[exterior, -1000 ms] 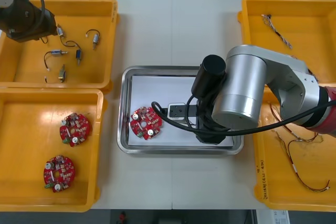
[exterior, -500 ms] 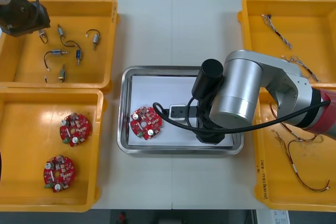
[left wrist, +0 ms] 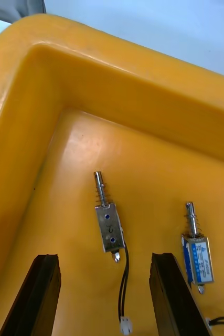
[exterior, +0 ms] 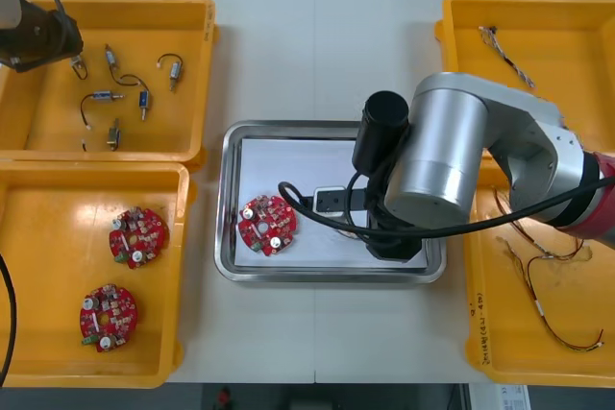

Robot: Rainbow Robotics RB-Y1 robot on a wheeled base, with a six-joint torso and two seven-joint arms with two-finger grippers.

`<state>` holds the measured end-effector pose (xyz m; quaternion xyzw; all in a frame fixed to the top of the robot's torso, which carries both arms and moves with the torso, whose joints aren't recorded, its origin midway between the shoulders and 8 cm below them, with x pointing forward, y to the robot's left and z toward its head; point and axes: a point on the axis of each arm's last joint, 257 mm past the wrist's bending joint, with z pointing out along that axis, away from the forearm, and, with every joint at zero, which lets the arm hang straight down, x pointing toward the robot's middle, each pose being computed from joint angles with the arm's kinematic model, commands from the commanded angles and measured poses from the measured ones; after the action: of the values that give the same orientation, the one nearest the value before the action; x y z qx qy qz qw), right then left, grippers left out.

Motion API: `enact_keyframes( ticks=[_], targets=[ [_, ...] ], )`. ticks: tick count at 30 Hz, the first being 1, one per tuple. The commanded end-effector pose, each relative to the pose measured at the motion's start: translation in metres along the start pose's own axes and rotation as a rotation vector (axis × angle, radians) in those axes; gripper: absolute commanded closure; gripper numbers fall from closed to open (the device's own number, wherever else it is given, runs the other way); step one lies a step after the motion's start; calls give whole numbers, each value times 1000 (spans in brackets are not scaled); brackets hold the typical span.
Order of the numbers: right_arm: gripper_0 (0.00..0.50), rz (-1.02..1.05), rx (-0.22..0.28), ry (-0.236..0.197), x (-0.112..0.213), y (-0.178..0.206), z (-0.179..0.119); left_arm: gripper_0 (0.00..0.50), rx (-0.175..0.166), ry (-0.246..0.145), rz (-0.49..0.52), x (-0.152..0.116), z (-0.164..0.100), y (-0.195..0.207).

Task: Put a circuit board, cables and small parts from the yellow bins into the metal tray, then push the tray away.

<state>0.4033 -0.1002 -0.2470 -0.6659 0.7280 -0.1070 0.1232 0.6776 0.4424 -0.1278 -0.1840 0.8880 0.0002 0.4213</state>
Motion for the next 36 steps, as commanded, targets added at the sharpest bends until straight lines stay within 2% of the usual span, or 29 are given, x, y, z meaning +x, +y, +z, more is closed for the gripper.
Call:
enact_keyframes(
  ticks=[1, 7, 9, 10, 11, 12, 14, 17, 19, 24, 30, 36],
  targets=[
    [0, -10, 36, -101, -28, -15, -54, 0, 40, -101, 66, -36, -5, -23],
    [0, 55, 41, -113, -7, -17, -89, 0, 42, -122, 82, -27, 7, -30],
    [0, 68, 62, -153, -9, -21, -100, 0, 46, -127, 80, -24, 11, -32],
    [0, 79, 83, -188, -11, -26, -112, 0, 50, -133, 86, -21, 15, -36],
    [0, 82, 89, -198, -11, -27, -115, 0, 50, -135, 86, -21, 15, -37],
    [0, 97, 106, -232, -11, -32, -126, 0, 48, -134, 92, -17, 19, -38],
    [0, 118, 116, -274, -10, -38, -140, 0, 47, -140, 95, -16, 21, -39],
    [0, 157, 118, -320, -1, -44, -155, 0, 42, -151, 107, -11, 26, -36],
    [0, 184, 116, -335, 10, -48, -162, 0, 38, -163, 114, -9, 28, -33],
    [0, 263, 121, -326, 51, -57, -172, 0, 30, -176, 142, -2, 34, -29],
    [0, 396, 160, -287, 106, -76, -181, 0, 28, -177, 145, 0, 35, -26],
    [0, 542, 159, -300, 145, -95, -185, 0, 21, -167, 144, 11, 41, -18]
  ],
)
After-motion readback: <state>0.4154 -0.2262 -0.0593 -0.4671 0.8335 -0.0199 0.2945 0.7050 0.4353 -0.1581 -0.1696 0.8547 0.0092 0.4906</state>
